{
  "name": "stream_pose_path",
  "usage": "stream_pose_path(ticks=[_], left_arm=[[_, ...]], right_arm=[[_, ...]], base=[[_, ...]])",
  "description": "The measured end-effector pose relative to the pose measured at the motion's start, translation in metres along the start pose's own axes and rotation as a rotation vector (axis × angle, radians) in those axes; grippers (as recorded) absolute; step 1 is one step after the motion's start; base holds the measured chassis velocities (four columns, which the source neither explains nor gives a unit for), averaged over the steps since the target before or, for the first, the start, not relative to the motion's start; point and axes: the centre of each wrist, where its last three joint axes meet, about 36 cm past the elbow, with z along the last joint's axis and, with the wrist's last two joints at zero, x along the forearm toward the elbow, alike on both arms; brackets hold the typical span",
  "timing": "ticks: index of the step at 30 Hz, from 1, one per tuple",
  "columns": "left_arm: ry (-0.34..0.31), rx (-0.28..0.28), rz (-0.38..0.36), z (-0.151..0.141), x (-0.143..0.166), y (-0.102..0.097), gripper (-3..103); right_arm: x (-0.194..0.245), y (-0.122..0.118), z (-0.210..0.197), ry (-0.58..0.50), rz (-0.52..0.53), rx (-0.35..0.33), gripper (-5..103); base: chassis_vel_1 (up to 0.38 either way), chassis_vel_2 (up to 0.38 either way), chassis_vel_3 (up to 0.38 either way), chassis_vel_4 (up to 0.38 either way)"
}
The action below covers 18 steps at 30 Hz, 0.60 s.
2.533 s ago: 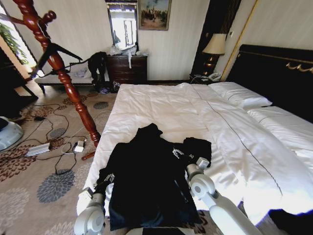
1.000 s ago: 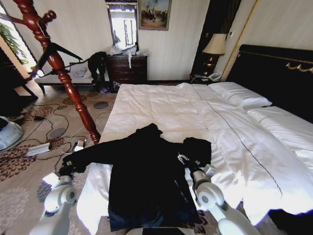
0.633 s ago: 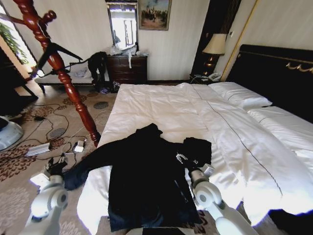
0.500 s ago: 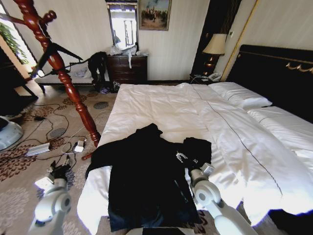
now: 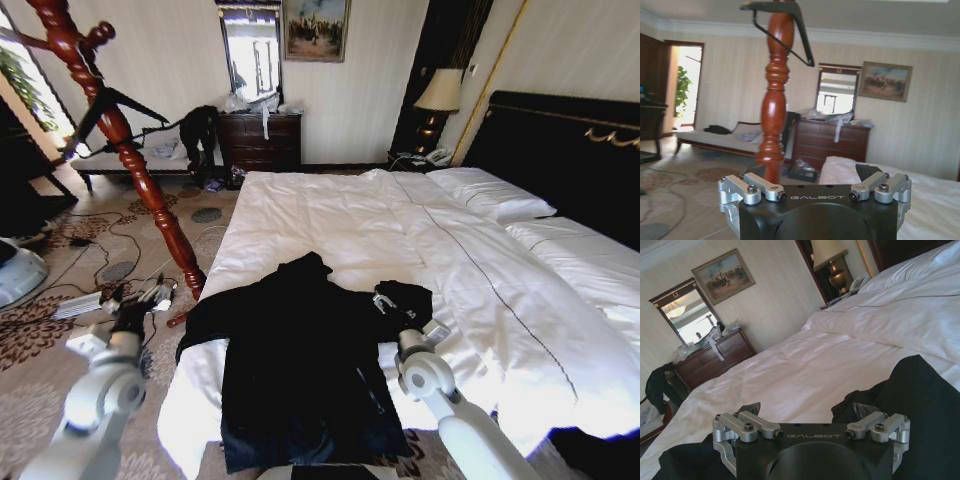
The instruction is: Pick up the clothes from the bed and hang them on the clothes hanger.
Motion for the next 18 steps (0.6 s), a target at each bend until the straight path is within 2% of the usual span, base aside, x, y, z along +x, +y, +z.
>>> stream_pose_path(ticks=[3,7,12,13,14,17,18], left_arm=[[-0.026,0.036,0.075,-0.009,-0.046,-0.019,100],[-0.042,0.046,0.103,-0.020,-0.069,-0.033,100],[-0.130,0.004,0.161,-0.102,-0.103,-0.044,100],[-0.159,-0.013,0.179,-0.128,-0.114,-0.044,100],[-0.159,-0.013,0.179,-0.128,-0.114,-0.044,100],[-0.197,-0.023,0.208,-0.169,-0.138,-0.044,100],[-0.217,-0.023,0.218,-0.192,-0.150,-0.046,100]], right_arm=[[-0.006,-0.001,0.007,-0.004,0.006,-0.008,100],[-0.007,-0.004,0.010,-0.002,0.016,-0.009,100],[-0.009,-0.006,0.013,0.004,0.022,0.000,100],[-0.009,-0.008,0.013,0.005,0.025,0.002,100],[-0.009,-0.008,0.013,0.005,0.025,0.002,100],[-0.010,-0.008,0.015,0.005,0.030,0.002,100],[-0.009,-0.006,0.018,0.007,0.029,-0.006,100]], base=[[0.000,0.000,0.000,0.000],[0.000,0.000,0.000,0.000],[0.000,0.000,0.000,0.000],[0.000,0.000,0.000,0.000],[0.000,0.000,0.000,0.000],[0.000,0.000,0.000,0.000],[0.000,0.000,0.000,0.000]])
